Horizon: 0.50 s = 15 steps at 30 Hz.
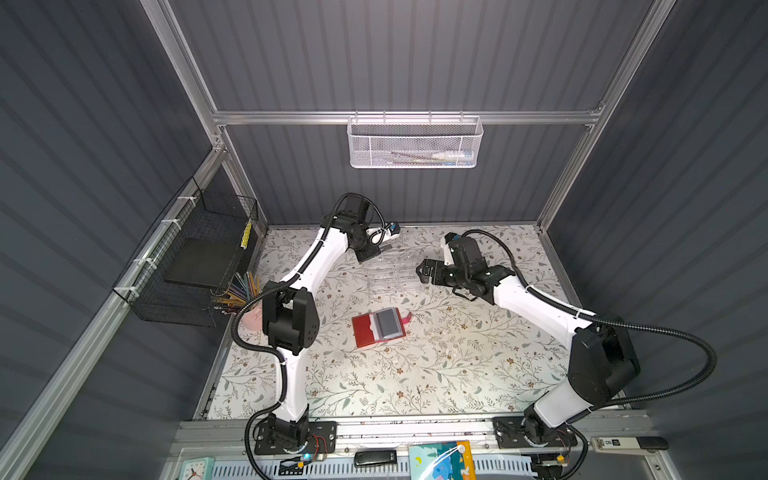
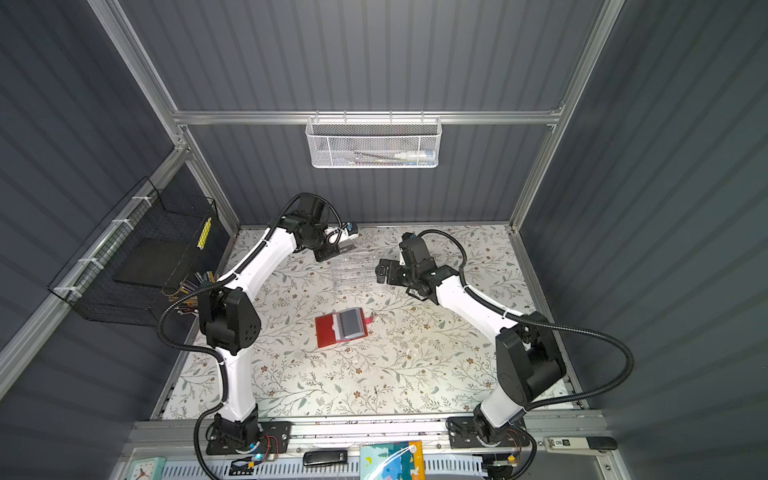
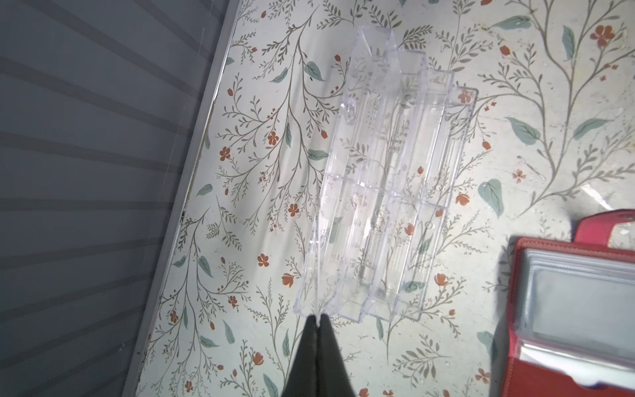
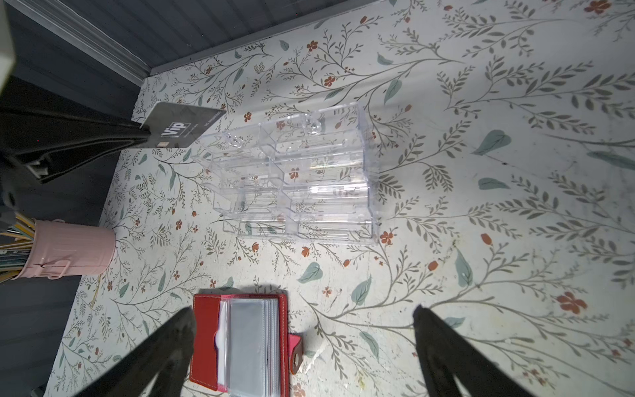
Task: Take the credit cards out of the card holder
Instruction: Place the credit card in the storage box.
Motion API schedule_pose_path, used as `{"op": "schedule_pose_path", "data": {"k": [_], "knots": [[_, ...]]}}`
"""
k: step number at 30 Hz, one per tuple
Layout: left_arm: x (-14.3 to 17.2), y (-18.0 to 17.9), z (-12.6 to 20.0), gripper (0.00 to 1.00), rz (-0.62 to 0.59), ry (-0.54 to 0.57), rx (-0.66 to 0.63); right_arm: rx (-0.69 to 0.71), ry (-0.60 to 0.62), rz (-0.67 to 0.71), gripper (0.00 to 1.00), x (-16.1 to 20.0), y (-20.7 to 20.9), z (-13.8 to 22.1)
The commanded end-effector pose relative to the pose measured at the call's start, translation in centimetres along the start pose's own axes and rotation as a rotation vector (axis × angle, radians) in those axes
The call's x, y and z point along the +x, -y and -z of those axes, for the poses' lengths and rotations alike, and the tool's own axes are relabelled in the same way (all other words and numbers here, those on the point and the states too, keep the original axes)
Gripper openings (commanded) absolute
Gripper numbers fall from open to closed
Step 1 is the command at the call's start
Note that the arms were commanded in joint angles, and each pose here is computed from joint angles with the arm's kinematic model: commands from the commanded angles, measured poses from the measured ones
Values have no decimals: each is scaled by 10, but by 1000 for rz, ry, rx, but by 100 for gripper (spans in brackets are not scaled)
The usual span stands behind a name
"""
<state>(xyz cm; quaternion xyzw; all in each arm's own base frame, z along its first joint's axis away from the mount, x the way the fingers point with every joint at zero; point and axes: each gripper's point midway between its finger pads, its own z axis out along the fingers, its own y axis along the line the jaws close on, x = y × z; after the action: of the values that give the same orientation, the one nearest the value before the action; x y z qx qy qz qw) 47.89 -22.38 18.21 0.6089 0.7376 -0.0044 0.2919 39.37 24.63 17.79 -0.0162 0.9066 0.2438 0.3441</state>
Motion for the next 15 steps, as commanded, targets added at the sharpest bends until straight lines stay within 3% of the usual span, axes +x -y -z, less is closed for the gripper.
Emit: {"op": "schedule_pose_path", "data": {"k": [1, 15], "knots": [[5, 10, -9, 0, -148, -38, 46, -10, -10, 8, 99, 0, 0, -2], [20, 13, -29, 0, -208, -109, 68, -31, -22, 13, 99, 5, 1, -11]]}}
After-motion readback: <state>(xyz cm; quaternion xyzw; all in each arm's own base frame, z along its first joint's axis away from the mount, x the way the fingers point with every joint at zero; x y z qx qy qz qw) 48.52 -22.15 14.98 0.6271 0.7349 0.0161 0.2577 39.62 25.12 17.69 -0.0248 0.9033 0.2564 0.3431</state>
